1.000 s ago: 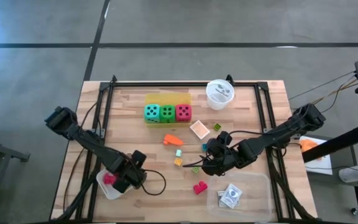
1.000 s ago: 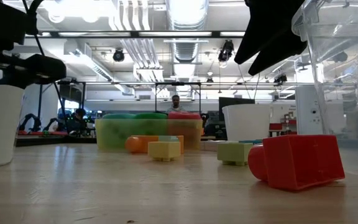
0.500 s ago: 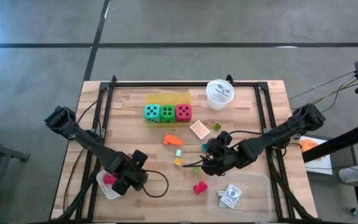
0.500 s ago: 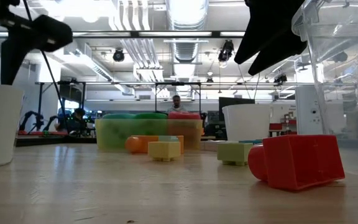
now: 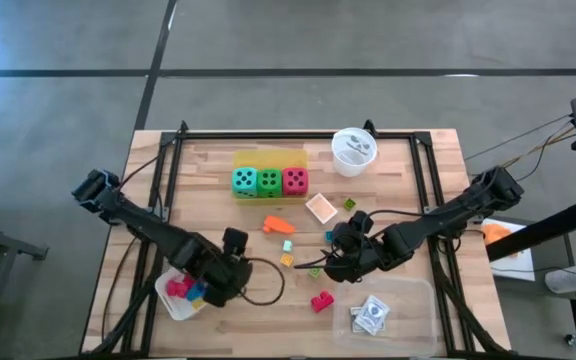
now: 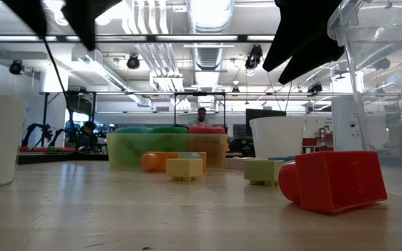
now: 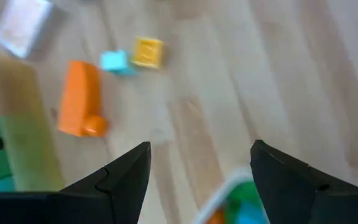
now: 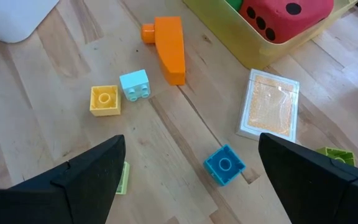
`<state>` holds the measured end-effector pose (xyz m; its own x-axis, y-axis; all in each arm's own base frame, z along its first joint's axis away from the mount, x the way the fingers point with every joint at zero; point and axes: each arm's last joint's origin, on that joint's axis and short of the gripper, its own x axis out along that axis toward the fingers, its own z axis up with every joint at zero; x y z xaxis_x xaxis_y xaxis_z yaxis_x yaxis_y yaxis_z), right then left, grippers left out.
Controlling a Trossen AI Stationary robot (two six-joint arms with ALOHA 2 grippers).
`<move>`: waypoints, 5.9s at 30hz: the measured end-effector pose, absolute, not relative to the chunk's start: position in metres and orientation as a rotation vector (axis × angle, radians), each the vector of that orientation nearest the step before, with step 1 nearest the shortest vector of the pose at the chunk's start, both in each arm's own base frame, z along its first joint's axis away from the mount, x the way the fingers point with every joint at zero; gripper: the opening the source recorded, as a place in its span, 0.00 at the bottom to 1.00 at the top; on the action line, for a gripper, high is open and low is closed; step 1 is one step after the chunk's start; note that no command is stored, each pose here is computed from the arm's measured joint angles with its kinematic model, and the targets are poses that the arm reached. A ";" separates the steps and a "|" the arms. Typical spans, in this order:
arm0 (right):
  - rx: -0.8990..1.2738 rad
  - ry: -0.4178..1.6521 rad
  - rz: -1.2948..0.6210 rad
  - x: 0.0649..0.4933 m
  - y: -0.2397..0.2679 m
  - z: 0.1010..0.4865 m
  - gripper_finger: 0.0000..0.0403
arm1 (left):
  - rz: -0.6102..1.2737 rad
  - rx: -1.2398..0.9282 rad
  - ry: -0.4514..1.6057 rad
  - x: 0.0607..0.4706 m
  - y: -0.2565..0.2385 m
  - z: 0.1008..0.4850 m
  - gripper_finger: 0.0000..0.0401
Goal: Pick & Place Toys
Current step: Put the orange game piece into the white bin
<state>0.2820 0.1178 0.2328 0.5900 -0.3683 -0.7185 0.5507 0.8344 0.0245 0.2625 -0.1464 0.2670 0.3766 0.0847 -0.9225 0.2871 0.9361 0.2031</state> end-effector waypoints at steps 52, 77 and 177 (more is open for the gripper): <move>0.501 0.711 -0.490 0.203 0.108 0.254 0.90 | -0.273 0.300 1.230 0.359 0.011 0.158 0.65; 0.483 0.697 -0.475 0.204 0.109 0.255 0.90 | -0.282 0.379 1.304 0.357 0.012 0.133 0.65; 0.232 0.583 -0.484 0.273 0.098 0.271 0.90 | 0.618 -0.491 1.688 0.180 -0.178 0.221 0.29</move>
<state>0.2735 0.0983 0.2714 0.7274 -0.3708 -0.5774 0.4994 0.8632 0.0747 0.1797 -0.1775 0.2211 -0.1993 0.0097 -0.9799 -0.6254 0.7685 0.1349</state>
